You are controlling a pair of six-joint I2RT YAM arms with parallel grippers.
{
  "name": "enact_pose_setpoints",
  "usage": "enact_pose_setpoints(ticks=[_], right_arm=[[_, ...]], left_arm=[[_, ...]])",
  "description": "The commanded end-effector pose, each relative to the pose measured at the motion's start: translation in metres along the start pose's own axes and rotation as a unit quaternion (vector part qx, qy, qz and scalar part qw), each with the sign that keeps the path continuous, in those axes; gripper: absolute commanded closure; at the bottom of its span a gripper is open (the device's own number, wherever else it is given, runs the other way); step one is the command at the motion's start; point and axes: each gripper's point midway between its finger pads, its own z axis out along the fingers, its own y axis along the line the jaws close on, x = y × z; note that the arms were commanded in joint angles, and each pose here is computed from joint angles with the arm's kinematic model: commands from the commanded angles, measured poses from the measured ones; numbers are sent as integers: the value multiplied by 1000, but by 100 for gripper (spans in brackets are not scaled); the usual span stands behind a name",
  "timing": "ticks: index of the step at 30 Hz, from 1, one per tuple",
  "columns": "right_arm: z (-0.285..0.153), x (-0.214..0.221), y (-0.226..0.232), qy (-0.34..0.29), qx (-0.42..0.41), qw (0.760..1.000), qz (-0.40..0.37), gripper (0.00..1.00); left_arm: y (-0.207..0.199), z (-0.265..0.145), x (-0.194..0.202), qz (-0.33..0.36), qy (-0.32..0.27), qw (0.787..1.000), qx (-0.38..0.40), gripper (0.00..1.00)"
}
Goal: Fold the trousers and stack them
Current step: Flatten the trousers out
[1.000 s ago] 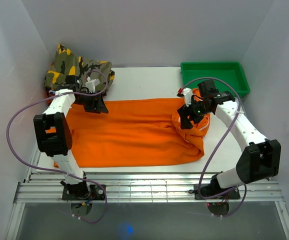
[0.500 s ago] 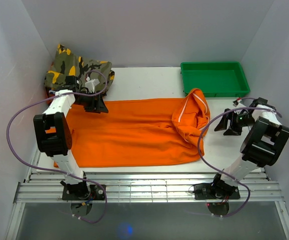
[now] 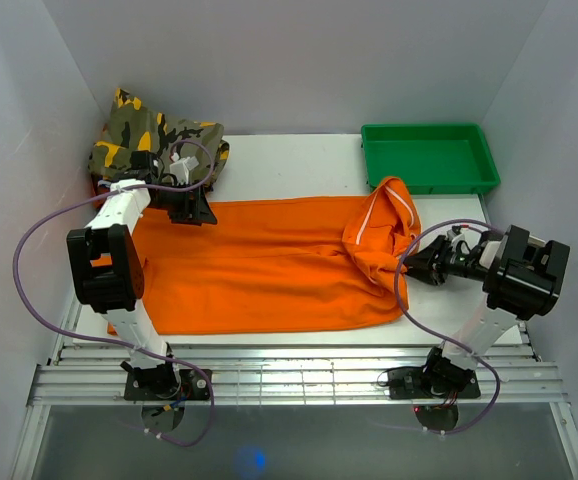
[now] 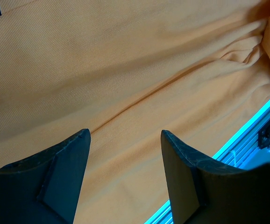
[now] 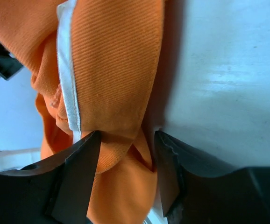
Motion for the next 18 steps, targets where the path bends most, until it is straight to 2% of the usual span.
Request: enact_pose_setpoints(ticks=[1, 2, 4, 5, 7, 10, 11, 13, 16, 18], right_arm=[[5, -14, 9, -26, -43, 999, -13, 51], [1, -17, 17, -32, -46, 998, -28, 62], [-7, -19, 30, -33, -48, 997, -50, 73], [-14, -23, 41, -39, -47, 996, -72, 83], [-26, -31, 55, -41, -30, 993, -102, 91], [-44, -39, 68, -43, 24, 988, -148, 92], [-51, -53, 82, -52, 40, 981, -184, 92], [-57, -61, 79, -44, 99, 970, -218, 92], [-52, -64, 90, -5, 165, 943, -290, 92], [-28, -53, 106, 39, 174, 920, -350, 92]], left_arm=[[-11, -12, -19, 23, -29, 999, 5, 28], [-11, -11, -18, 24, -27, 999, 6, 28], [-9, -9, -17, 21, -25, 999, 8, 28], [-9, -8, -16, 21, -24, 999, 7, 28], [-8, -6, -13, 20, -20, 1000, 9, 28], [-6, -4, -8, 19, -19, 1000, 9, 28], [-6, -2, -6, 18, -16, 1000, 9, 28], [-3, -1, -3, 17, -13, 1000, 6, 29], [1, 3, 3, 16, -3, 1000, -3, 30], [2, 6, 8, 18, 5, 1000, -6, 31]])
